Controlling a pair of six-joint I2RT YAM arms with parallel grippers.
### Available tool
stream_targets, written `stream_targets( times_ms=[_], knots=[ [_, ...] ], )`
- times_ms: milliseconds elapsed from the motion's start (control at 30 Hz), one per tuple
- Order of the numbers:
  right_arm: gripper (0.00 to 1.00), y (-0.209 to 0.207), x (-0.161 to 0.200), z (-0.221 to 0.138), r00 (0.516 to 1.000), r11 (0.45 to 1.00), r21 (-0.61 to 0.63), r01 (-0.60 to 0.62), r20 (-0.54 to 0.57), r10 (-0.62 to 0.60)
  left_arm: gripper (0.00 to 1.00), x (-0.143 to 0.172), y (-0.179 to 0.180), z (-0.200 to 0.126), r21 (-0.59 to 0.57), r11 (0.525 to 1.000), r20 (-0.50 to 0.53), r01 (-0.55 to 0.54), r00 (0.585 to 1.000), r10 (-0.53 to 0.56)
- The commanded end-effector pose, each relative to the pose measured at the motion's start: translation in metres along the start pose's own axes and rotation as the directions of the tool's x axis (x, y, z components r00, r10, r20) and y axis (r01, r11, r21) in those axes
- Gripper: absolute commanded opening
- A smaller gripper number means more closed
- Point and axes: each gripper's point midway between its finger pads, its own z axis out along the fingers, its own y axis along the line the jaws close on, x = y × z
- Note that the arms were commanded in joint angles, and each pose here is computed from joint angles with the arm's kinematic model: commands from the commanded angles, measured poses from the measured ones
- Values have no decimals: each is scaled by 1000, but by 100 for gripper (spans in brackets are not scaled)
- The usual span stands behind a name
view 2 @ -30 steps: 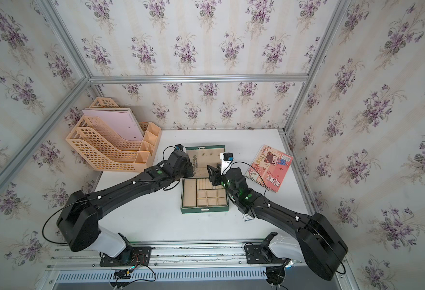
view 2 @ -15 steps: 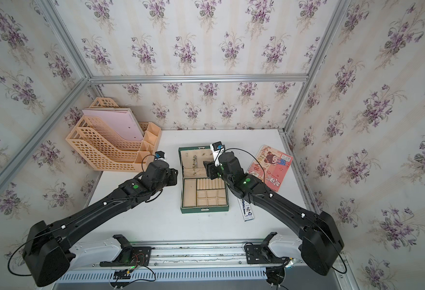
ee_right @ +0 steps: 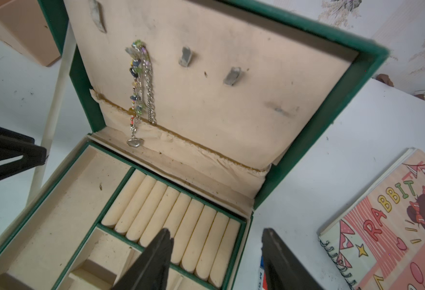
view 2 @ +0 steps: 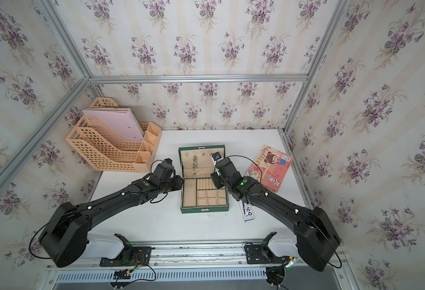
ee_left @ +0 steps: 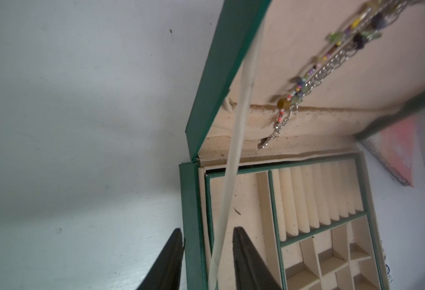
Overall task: Put jewelry chain into jewelry box
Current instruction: Adjust the jewelry box at the center of the board.
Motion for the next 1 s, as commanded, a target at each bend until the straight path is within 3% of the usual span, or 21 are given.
stream_targets(
  times_ms=[0, 133, 300, 467, 600, 700, 800, 967],
  knots=[
    [61, 2, -23, -3, 998, 1000, -9, 29, 62, -29, 32, 17, 2, 13, 1, 1000, -79, 1, 997, -1],
    [62, 8, -51, -12, 982, 992, -17, 123, 147, -119, 31, 28, 16, 23, -57, 998, -121, -9, 993, 2],
    [64, 8, -92, -24, 912, 956, 61, 287, 287, -292, 26, 38, 18, 31, -53, 998, -163, -18, 987, 9],
    [66, 5, -120, -31, 759, 854, 236, 464, 392, -520, 20, 38, 22, 28, -67, 997, -158, -43, 987, 32],
    [74, 25, -123, -22, 628, 723, 230, 652, 371, -684, 13, 35, 23, 23, -77, 995, -149, -63, 988, 51],
    [84, 28, -127, -9, 613, 672, 199, 714, 286, -736, 9, 36, 24, 23, -80, 994, -154, -69, 987, 56],
    [94, 30, -128, -3, 592, 645, 177, 743, 275, -758, 4, 36, 24, 23, -80, 995, -154, -65, 987, 52],
    [100, 38, -118, 25, 607, 637, 85, 766, 228, -761, 0, 37, 22, 25, -71, 996, -156, -48, 987, 36]
  ],
)
